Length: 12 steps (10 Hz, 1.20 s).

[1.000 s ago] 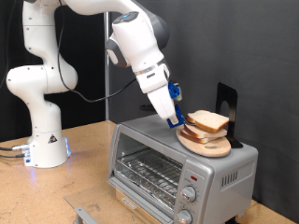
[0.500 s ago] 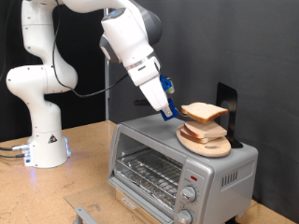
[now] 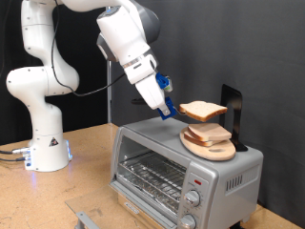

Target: Make a piece of toast with the oven

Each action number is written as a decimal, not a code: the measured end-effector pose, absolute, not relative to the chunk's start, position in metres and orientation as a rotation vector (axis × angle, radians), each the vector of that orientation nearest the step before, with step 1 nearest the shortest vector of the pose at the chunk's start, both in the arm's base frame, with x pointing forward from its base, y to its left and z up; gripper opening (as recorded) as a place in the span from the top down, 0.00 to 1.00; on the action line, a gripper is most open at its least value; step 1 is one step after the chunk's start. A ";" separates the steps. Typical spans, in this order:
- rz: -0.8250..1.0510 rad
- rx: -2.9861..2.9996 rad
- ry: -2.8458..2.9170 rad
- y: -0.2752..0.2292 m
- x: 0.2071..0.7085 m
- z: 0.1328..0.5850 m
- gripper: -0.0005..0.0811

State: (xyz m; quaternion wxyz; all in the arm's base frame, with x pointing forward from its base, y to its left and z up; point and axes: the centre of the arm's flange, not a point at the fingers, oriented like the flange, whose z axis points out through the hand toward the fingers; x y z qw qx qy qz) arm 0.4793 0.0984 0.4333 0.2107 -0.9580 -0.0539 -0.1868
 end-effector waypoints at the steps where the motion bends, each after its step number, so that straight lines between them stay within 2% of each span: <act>1: -0.529 -2.650 -0.178 0.093 0.478 0.433 0.51; 7: -0.548 -2.637 -0.183 0.010 0.441 0.441 0.51; 10: -0.535 -2.626 -0.196 0.002 0.434 0.441 0.51; 12: -0.559 -2.618 -0.156 -0.021 0.427 0.436 0.51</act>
